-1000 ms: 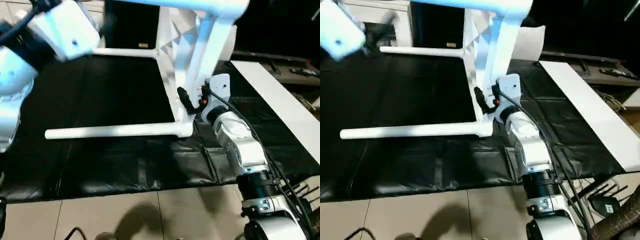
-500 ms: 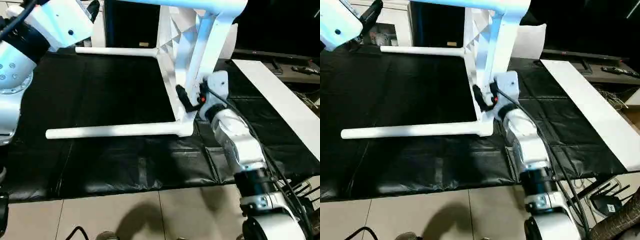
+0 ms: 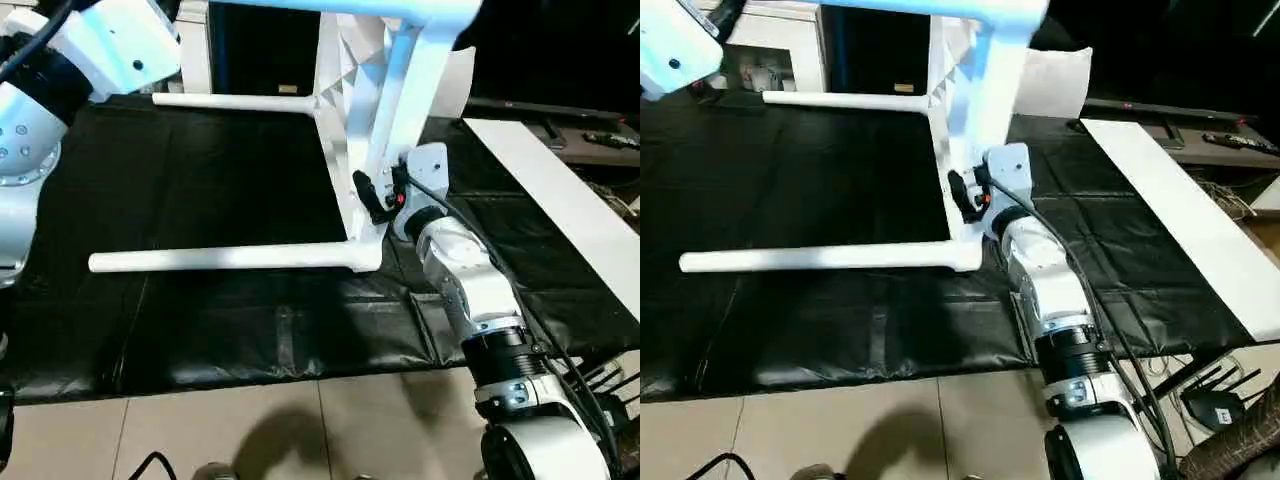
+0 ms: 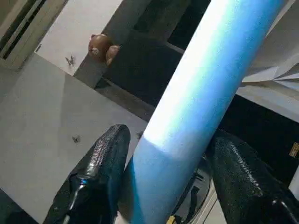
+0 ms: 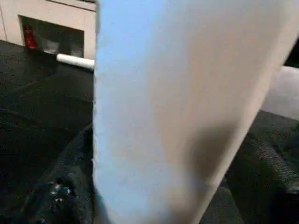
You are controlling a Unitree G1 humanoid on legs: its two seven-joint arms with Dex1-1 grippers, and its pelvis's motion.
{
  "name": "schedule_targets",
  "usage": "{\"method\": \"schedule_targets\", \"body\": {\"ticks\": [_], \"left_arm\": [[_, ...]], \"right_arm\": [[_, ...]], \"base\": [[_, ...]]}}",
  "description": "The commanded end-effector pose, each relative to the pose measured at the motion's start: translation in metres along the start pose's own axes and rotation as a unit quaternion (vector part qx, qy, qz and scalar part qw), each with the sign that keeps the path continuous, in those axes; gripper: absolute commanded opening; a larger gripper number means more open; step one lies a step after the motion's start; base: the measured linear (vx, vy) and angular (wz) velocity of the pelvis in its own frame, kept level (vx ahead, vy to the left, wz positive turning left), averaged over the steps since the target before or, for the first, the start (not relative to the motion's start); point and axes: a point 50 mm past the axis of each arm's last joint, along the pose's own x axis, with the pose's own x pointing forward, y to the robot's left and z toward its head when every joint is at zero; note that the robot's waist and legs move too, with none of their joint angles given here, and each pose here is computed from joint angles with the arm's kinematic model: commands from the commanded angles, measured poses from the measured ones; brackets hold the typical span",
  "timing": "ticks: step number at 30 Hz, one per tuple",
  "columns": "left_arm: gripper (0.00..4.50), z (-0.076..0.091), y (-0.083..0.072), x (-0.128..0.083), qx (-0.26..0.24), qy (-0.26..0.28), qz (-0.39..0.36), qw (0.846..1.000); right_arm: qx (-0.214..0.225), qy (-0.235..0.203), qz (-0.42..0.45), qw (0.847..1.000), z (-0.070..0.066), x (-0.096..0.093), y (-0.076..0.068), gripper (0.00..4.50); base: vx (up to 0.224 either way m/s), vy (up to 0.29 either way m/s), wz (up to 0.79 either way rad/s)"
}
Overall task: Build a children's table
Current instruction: Flip table
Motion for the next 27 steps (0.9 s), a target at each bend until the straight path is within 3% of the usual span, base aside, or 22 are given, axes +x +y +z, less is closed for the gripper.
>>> {"method": "schedule_targets", "body": {"ticks": [1, 8, 18, 24, 25, 27], "left_arm": [[2.5, -0.006, 0.004, 0.003, -0.018, 0.013, 0.002, 1.0], [2.37, -0.013, 0.007, 0.005, -0.014, 0.041, -0.001, 0.999], [2.21, -0.039, 0.031, 0.008, 0.004, 0.113, 0.014, 0.993], [2.06, -0.057, 0.035, -0.002, -0.049, 0.161, 0.018, 0.986], [2.04, -0.057, 0.035, -0.002, -0.049, 0.161, 0.018, 0.986], [2.01, -0.066, 0.022, -0.01, -0.087, 0.185, -0.014, 0.979]], "right_arm": [[-0.01, 0.0, -0.017, 1.0, 0.004, 0.002, -0.009, 3.32], [-0.026, 0.001, -0.016, 1.0, 0.005, 0.004, -0.01, 2.83], [-0.111, -0.024, 0.001, 0.993, 0.027, 0.004, -0.017, 2.61], [-0.166, -0.063, 0.006, 0.984, 0.06, 0.0, -0.035, 2.59], [-0.166, -0.063, 0.006, 0.984, 0.06, 0.0, -0.035, 2.59], [-0.172, -0.093, 0.021, 0.981, 0.086, -0.004, -0.041, 2.59]], "base": [[0.0, 0.0, 0.0], [0.0, 0.0, 0.0], [0.0, 0.0, 0.0], [0.0, 0.0, 0.0], [0.0, 0.0, 0.0], [0.0, 0.0, 0.0]]}}
